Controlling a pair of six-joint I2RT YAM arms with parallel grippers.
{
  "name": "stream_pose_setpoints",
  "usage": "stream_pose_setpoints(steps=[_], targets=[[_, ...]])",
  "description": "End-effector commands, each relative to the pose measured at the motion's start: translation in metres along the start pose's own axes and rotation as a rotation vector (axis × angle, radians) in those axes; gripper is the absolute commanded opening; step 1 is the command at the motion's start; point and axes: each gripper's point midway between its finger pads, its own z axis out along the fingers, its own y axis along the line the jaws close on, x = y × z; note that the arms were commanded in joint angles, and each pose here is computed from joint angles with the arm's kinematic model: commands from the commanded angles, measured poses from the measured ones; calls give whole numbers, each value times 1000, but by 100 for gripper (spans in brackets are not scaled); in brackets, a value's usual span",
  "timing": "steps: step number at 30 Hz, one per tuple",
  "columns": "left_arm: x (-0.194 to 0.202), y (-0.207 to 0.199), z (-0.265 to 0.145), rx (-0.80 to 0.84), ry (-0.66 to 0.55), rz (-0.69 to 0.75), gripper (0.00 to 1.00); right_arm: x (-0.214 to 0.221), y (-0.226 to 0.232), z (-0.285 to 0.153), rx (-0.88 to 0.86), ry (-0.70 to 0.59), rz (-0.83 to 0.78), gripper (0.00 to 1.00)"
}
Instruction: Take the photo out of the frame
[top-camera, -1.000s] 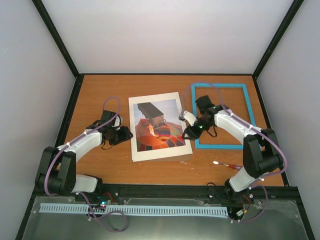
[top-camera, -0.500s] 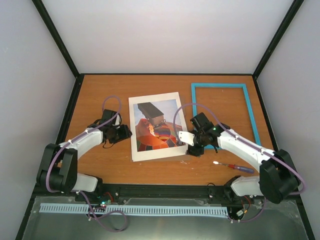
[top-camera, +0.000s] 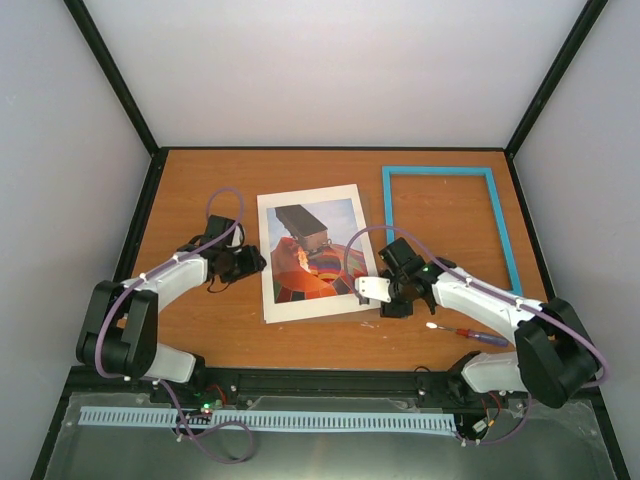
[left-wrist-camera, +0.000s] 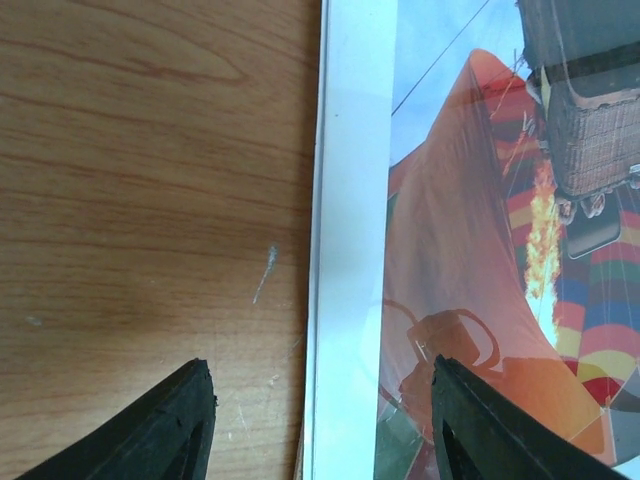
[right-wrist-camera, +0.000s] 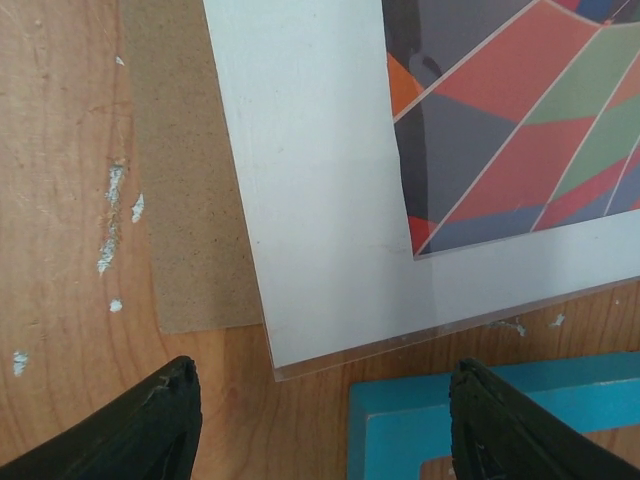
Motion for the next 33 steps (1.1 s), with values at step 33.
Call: stream_pose_setpoints(steps=[33], targets=[[-4,-10,3,46,-12,3,60,2,-28,26,117,80,-15,60]])
